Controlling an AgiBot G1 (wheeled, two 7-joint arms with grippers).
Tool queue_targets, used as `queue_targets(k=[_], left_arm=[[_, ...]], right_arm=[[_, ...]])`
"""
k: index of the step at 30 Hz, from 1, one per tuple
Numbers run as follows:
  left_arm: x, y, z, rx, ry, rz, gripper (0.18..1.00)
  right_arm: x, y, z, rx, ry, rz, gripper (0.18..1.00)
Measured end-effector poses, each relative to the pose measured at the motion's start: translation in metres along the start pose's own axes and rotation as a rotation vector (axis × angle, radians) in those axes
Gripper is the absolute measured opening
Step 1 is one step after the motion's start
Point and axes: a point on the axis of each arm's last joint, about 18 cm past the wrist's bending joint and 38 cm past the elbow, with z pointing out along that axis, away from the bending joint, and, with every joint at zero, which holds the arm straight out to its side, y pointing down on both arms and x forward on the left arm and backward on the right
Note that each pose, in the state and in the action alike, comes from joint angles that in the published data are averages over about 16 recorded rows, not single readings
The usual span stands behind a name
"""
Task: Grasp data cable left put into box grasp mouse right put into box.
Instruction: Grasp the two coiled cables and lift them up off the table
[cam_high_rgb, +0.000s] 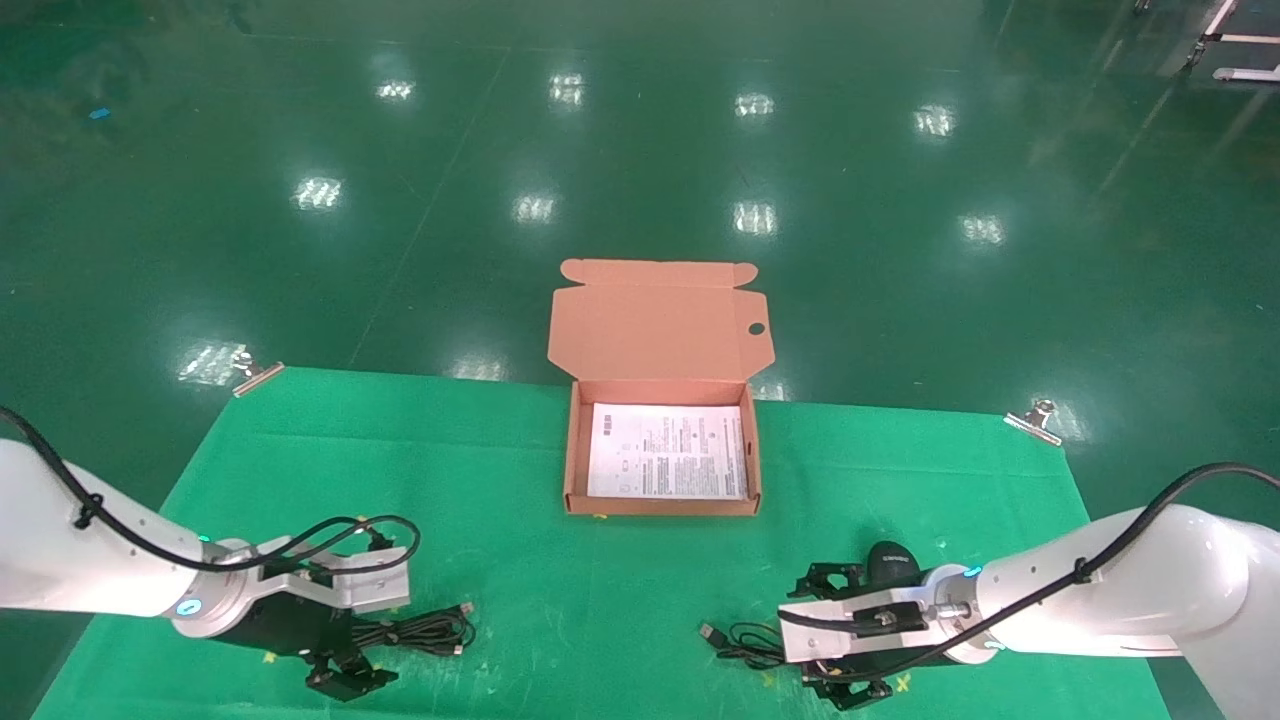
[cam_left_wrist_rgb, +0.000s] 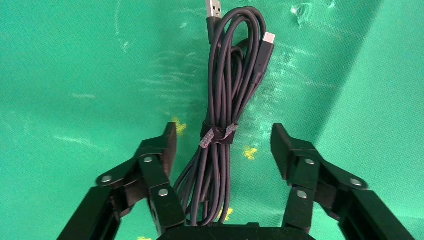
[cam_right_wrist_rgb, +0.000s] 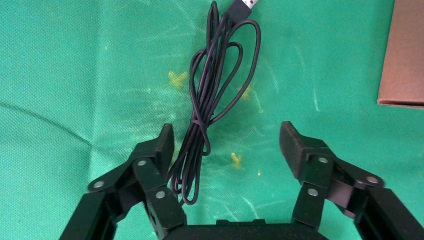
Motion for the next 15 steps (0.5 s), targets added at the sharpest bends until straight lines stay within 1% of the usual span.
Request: queue_targets(k=[4, 15], left_arm=[[0.0001, -0.0003, -0.0002, 0.001, 0.000, 0.000, 0.687], [0.0000, -0.0006, -0.0007, 0.002, 0.000, 0.001, 0.416]], right_arm=[[-0.0001, -0.0002, -0.0003, 0.000, -0.001, -0.001, 0.734], [-0.0003, -0.0004, -0.0005, 0.000, -0.002, -0.003, 0.465]])
